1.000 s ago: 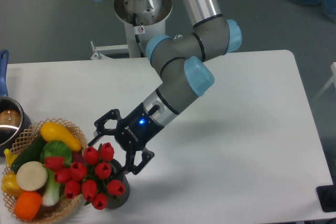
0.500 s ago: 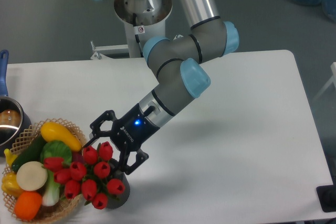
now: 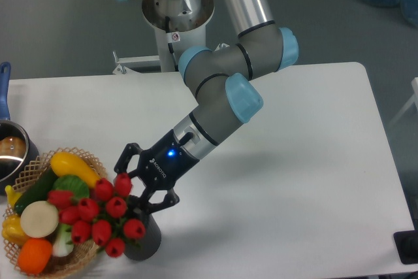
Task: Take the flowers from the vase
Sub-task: 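Close the gripper around the bunch of red tulip stems, then lift the gripped tulips up out of the grey vase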
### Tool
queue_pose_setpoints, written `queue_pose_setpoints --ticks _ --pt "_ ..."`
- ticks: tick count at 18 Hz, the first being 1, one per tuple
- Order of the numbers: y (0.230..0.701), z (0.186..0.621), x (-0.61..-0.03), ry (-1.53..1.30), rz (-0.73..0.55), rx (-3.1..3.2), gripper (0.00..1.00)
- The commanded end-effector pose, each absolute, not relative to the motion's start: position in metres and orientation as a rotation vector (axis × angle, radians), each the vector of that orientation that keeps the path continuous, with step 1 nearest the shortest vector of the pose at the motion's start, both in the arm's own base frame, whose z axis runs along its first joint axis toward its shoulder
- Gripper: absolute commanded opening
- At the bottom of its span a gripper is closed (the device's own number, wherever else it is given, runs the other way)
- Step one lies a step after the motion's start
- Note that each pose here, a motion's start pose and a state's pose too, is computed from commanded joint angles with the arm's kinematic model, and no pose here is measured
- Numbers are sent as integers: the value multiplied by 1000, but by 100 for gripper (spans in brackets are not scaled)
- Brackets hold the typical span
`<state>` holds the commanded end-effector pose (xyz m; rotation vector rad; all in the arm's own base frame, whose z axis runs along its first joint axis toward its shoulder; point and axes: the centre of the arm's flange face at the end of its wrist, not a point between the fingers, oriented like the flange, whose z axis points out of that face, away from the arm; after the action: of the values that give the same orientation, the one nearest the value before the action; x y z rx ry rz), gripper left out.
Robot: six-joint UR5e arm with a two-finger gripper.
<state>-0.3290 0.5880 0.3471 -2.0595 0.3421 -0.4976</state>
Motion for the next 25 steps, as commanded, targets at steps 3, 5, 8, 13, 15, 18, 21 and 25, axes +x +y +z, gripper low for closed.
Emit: queue_pose_setpoints --ticks 3,5,8,13,15,18,21,25 --pt "586 352 -335 339 -489 -2050 36" --pt "585 353 -335 339 -487 -2046 36" --pt "584 357 -339 337 -478 -2042 35" --pt "584 357 -339 337 -478 -2042 11" --pt "584 357 -340 337 -477 -2042 3" --pt "583 359 -340 338 -473 -2041 0" --pt "579 371 -343 341 -462 -2021 0" --pt "570 386 -350 333 -472 -1957 0"
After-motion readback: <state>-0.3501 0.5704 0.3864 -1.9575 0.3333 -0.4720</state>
